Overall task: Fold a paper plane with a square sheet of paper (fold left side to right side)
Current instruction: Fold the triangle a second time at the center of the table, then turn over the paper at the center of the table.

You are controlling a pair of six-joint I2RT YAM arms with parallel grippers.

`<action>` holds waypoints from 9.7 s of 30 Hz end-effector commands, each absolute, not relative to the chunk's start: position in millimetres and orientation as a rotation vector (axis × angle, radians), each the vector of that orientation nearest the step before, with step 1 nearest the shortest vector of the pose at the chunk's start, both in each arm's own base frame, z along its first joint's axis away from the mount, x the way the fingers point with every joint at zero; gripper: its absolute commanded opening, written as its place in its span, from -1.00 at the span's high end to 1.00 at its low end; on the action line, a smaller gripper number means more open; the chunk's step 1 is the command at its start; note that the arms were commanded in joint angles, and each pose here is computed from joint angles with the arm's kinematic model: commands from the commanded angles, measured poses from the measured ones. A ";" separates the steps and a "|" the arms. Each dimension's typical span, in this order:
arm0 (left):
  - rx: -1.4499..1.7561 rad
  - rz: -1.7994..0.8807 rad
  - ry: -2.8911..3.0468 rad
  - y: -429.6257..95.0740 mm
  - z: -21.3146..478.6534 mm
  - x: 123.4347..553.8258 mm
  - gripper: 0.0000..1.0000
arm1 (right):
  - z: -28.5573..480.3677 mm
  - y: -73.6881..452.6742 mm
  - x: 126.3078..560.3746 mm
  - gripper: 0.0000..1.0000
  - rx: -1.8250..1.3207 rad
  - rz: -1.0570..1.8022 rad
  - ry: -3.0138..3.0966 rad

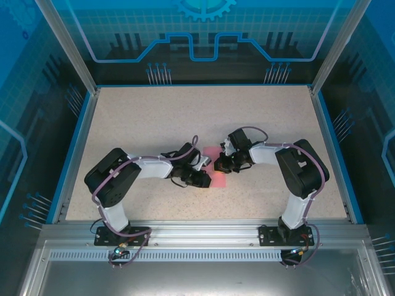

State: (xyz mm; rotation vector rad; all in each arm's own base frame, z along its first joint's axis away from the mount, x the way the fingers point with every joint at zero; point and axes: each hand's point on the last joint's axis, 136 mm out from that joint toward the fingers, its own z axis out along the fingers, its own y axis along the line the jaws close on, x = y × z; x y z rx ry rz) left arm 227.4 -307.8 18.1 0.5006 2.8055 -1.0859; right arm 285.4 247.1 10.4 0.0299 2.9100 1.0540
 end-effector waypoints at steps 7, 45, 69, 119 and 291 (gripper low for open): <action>0.427 -1.126 2.798 -288.2 44.6 219.0 0.64 | -12.7 238.1 270.8 0.96 0.050 0.964 3.012; 0.430 -0.730 2.980 -282.1 -17.4 231.1 0.60 | 33.8 266.9 252.6 1.00 -0.199 1.101 2.952; 0.417 -0.666 3.023 -273.4 -27.1 225.2 0.60 | -0.6 224.2 260.5 1.00 -0.196 0.790 3.096; 0.474 -0.934 2.841 -318.2 40.9 248.4 0.56 | -0.2 211.4 280.2 1.00 -0.220 0.864 3.130; 0.448 -0.604 2.366 -242.0 235.8 278.1 0.94 | 241.7 118.5 328.3 -0.14 -0.078 0.760 2.467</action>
